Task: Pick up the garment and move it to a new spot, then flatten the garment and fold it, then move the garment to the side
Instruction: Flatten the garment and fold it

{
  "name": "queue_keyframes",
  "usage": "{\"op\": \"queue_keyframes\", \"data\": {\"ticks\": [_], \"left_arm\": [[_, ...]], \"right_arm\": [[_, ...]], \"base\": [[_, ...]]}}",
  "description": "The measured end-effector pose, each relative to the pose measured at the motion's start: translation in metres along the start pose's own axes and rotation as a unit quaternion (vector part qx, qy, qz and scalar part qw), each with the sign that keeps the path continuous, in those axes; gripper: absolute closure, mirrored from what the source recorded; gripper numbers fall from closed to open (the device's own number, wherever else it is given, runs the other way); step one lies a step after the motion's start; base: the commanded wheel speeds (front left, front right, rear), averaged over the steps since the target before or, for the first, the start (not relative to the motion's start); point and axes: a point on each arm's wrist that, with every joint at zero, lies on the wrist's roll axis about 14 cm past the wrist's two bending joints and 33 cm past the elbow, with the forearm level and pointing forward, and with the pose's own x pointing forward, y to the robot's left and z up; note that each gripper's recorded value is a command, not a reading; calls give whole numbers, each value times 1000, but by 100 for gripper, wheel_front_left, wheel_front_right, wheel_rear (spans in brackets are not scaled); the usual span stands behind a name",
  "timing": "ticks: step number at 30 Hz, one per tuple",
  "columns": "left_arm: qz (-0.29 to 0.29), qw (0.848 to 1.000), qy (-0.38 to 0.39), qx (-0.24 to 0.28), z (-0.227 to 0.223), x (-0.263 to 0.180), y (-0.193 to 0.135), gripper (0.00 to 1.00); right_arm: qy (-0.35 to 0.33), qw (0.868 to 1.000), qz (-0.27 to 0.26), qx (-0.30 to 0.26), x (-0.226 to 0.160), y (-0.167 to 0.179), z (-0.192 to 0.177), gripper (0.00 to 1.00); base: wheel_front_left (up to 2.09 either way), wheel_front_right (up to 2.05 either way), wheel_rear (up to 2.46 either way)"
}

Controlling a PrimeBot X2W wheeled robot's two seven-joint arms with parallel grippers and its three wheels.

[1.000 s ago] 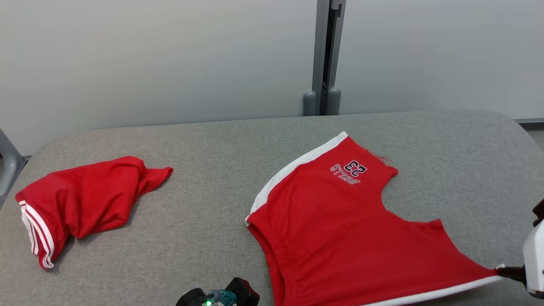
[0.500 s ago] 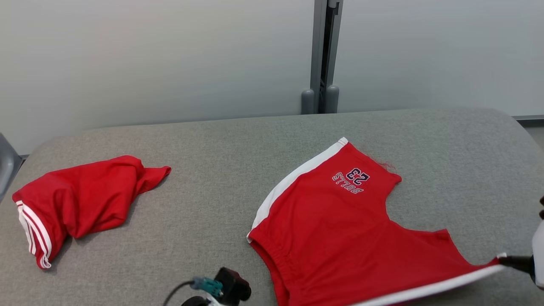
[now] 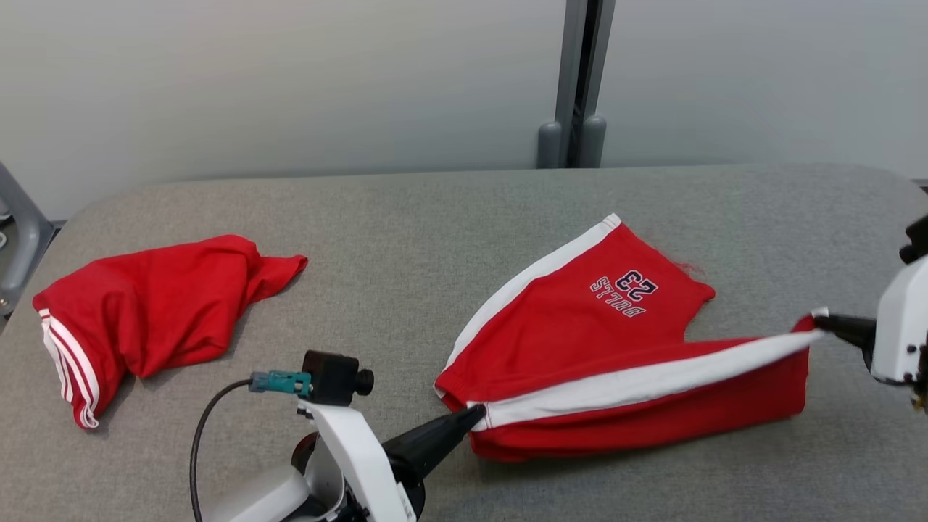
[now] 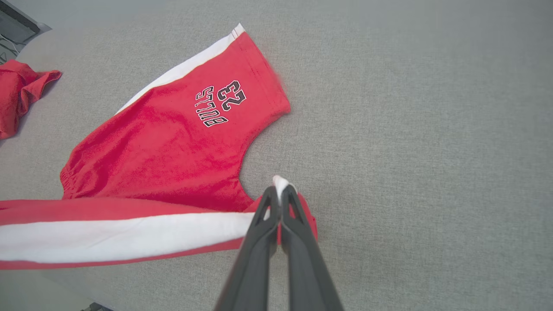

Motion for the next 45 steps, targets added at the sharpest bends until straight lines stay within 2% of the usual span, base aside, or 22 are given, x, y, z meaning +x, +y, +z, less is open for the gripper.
{"op": "queue_keyframes", "data": {"ticks": [10, 22, 27, 45], "left_arm": [[5, 997, -41, -69, 18, 18, 12, 100], [45, 985, -86, -143, 26, 30, 42, 100], [60, 980, -106, -159, 31, 32, 52, 100], [118, 963, -155, -186, 38, 39, 93, 100]], "right_arm": [[-58, 998, 10, -30, 45, 20, 56, 100], [-68, 994, -1, -80, 99, 30, 96, 100], [-70, 988, -7, -138, 118, 38, 104, 100], [-99, 978, -2, -184, 178, 47, 122, 100]], "base": [[0, 0, 0], [0, 0, 0], [0, 0, 0], [0, 0, 0]]}}
